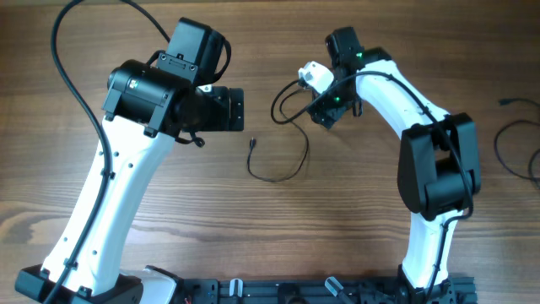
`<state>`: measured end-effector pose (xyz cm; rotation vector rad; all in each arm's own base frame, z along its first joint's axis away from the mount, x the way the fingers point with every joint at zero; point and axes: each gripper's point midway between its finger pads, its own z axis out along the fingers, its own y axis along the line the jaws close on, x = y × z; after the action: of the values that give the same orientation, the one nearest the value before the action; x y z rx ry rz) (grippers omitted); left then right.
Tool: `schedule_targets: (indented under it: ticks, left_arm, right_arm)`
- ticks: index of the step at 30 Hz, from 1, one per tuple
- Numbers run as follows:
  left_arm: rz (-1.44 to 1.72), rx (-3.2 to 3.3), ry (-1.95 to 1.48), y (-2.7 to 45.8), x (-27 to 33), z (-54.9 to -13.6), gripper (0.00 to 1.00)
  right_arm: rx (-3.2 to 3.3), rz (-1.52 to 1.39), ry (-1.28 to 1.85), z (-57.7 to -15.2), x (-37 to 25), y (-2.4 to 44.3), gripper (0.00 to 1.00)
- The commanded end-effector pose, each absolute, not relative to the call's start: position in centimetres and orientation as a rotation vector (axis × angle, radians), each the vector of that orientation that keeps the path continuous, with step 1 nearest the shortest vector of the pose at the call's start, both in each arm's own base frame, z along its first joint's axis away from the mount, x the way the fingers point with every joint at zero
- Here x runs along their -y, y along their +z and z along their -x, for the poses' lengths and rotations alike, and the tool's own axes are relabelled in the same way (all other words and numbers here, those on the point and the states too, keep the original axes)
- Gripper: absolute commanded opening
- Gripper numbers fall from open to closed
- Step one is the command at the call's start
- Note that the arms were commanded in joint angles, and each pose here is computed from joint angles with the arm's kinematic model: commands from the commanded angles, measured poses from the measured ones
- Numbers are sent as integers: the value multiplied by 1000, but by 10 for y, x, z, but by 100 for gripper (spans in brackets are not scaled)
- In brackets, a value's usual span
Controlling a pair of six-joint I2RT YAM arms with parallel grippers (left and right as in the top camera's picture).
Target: Untangle cables
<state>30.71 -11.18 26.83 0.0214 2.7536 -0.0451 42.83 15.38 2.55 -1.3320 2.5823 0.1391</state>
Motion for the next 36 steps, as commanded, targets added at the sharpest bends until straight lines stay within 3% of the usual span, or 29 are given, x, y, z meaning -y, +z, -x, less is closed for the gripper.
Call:
schedule_targets:
  ticks: [1,2,3,4,6,10,15,18,20,22,25,27,31,33,36]
  left_arm:
    - [-54,-2757,-80,269,117,-305,100]
    - [-53,-2757,-80,269,117,-305,100]
    - [-54,-2756,-81,269,118,-305,100]
    - [-55,-2756,-87,269,118,-305,100]
    - [-59,-2760,-106,269,121,-304,100]
    - [-58,-2752,-110,269,121,-306,100]
    - [-58,-2747,-115,270,122,-307,100]
    - [-61,-2743,-137,271,125,-308,100]
    - [-61,-2738,-139,271,126,-309,100]
    - [-61,-2730,-144,272,126,-311,100]
    - [-64,-2718,-170,274,130,-313,100]
    - [-70,-2715,-199,275,134,-314,100]
    - [-75,-2711,-230,275,138,-314,100]
    - [-80,-2714,-245,275,140,-314,100]
    - [-81,-2714,-251,275,141,-313,100]
  right_arm:
    - [-2585,1365,182,-415,-158,6,77]
    - [-2587,1366,185,-414,-158,4,70]
    - [-2587,1365,193,-413,-159,3,49]
    - [-2590,1354,193,-414,-159,3,20]
    - [-2614,1300,197,-415,-159,4,4]
    - [-2634,1132,157,-426,-157,50,4]
    - [-2225,734,-258,-471,-114,269,4]
    - [-1910,327,-535,-458,-33,414,4]
    - [-1780,85,-569,-437,29,468,4]
    - [-1648,-272,-565,-395,129,508,4]
    - [-1589,-539,-518,-355,217,507,4]
    - [-1554,-895,-447,-317,279,474,4]
    - [-1394,-1665,-257,-249,351,362,4]
    - [-1366,-1894,-233,-233,366,307,4]
    - [-1458,-2013,-227,-242,382,243,4]
